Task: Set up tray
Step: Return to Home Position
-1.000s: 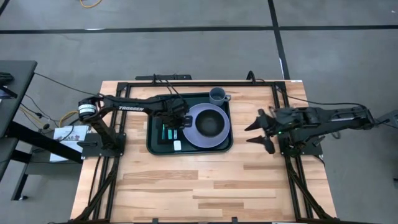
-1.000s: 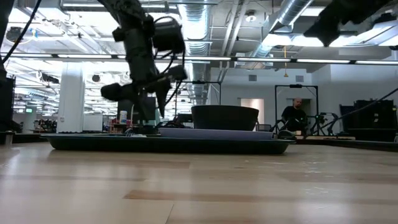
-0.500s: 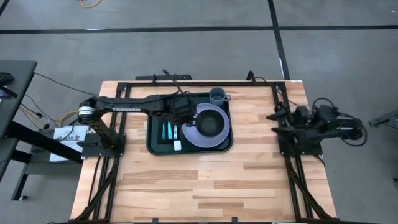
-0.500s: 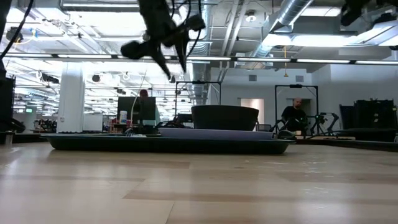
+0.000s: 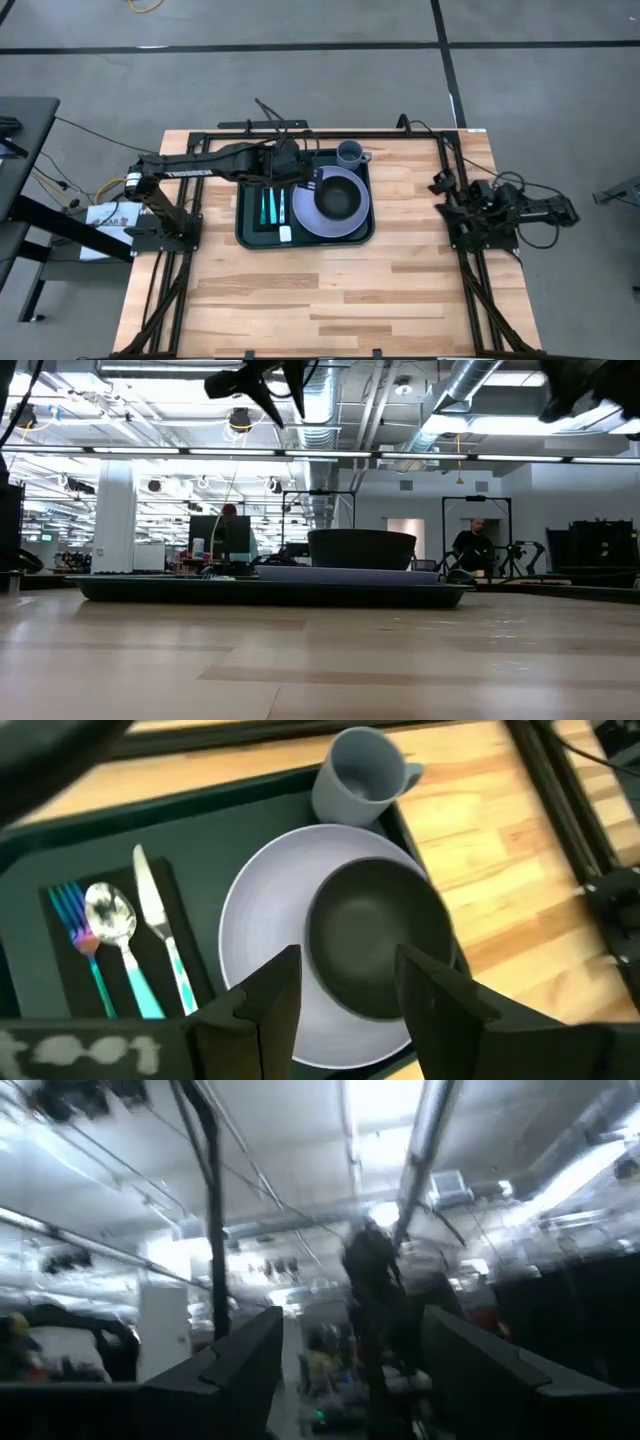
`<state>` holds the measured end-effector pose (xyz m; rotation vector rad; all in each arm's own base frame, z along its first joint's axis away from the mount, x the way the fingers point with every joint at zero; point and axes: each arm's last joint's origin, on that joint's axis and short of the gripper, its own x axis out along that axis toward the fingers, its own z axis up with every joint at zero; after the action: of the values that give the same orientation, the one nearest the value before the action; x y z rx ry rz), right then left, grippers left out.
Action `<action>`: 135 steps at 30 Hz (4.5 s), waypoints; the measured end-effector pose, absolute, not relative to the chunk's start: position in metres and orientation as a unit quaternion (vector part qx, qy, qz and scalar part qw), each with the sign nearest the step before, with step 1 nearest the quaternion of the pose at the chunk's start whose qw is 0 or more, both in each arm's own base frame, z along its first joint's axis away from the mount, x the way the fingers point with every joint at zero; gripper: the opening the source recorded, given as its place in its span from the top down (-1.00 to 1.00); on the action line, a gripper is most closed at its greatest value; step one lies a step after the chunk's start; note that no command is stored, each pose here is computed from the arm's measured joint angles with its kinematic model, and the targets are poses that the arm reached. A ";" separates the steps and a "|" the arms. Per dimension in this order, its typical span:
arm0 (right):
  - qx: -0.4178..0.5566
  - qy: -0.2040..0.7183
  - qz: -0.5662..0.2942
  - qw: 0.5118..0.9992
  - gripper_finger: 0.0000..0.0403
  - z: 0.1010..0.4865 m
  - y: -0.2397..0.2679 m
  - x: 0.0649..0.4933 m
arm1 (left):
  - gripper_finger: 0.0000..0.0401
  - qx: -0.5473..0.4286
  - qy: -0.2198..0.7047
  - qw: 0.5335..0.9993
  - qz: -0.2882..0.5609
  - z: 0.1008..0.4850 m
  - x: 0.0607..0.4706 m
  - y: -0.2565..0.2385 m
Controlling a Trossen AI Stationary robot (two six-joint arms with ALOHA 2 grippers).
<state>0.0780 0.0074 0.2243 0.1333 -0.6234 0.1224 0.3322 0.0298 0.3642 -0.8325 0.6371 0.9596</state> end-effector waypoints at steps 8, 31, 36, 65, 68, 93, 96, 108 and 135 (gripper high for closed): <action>0.028 -0.225 0.014 0.974 -0.14 0.208 0.006 0.087 | 0.26 -0.375 0.294 0.771 0.423 0.371 0.333 0.026; -0.003 -0.009 0.009 1.000 -0.14 0.169 0.009 0.097 | 0.26 -0.426 0.360 0.763 0.325 0.370 0.335 -0.003; -0.003 -0.008 0.009 1.000 -0.14 0.169 0.009 0.097 | 0.26 -0.395 0.342 0.794 0.311 0.373 0.339 -0.012; -0.003 -0.008 0.008 1.000 -0.14 0.169 0.009 0.097 | 0.26 -0.119 0.189 0.970 -0.098 0.259 0.270 -0.086; -0.003 -0.008 0.008 1.000 -0.14 0.169 0.009 0.097 | 0.26 -0.142 0.136 0.972 -0.126 0.249 0.252 -0.088; -0.003 -0.008 0.008 1.000 -0.14 0.169 0.009 0.097 | 0.26 -0.035 -0.067 0.975 -0.210 0.215 0.119 -0.050; -0.003 -0.008 0.008 1.000 -0.14 0.169 0.009 0.097 | 0.26 -0.010 -0.085 0.974 -0.208 0.212 0.115 -0.049; -0.003 -0.008 0.008 1.000 -0.14 0.169 0.009 0.097 | 0.26 0.024 -0.123 0.971 -0.204 0.192 0.101 -0.043; -0.003 -0.009 0.008 1.000 -0.14 0.169 0.009 0.097 | 0.26 0.123 -0.041 0.991 -0.022 0.173 0.094 -0.023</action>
<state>0.0965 0.0088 0.1694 -0.0059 -0.0173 0.0168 0.0936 -0.0233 0.1732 0.2459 -0.0826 -0.0442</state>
